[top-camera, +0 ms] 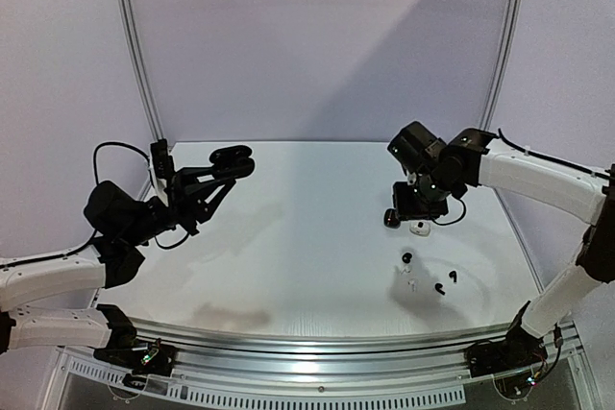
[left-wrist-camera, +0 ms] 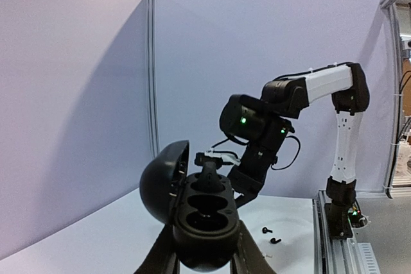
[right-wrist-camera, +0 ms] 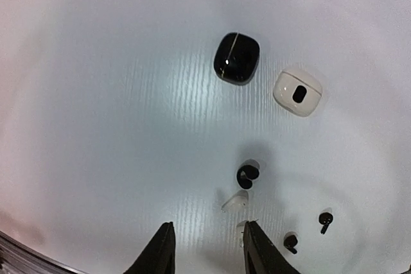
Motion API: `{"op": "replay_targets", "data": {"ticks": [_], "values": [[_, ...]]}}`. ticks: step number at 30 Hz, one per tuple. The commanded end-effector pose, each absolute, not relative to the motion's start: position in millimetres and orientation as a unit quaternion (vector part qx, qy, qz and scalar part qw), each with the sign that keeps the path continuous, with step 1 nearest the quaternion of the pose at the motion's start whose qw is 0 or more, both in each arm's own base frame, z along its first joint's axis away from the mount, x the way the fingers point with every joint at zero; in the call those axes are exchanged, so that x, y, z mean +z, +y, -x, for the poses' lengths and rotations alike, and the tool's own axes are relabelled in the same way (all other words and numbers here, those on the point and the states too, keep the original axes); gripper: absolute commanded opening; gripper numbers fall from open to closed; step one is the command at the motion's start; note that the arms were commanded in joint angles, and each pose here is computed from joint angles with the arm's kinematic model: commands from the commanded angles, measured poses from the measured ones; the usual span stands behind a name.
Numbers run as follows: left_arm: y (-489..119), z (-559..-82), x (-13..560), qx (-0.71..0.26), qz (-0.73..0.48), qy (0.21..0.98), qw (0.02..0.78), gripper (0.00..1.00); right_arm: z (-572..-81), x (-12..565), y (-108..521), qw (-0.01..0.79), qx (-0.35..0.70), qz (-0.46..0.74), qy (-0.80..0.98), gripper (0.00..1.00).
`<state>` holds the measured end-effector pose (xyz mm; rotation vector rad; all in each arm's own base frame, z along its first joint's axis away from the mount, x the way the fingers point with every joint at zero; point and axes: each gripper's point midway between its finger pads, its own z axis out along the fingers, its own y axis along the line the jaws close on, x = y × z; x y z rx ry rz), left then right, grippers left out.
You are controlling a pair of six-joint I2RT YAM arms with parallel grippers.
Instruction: Insert the wireless bluetooth earbuds into the charging case
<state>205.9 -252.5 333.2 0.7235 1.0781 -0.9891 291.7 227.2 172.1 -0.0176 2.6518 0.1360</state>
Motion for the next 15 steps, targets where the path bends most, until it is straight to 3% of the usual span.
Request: {"op": "replay_targets", "data": {"ticks": [1,6,12,15], "values": [[-256,-211,329,-0.441,-0.325,0.494,0.675,0.00,-280,136,211,0.165,0.048,0.002,0.985,0.32],[-255,-214,327,-0.437,-0.325,0.497,0.675,0.00,-267,83,180,0.080,-0.001,0.019,0.997,0.11],[-253,-217,327,-0.432,-0.321,0.500,0.678,0.00,-255,38,179,0.037,-0.007,0.010,0.999,0.01],[-251,-219,326,-0.430,-0.319,0.502,0.679,0.00,-260,28,179,0.038,-0.014,0.003,0.999,0.00]]}}
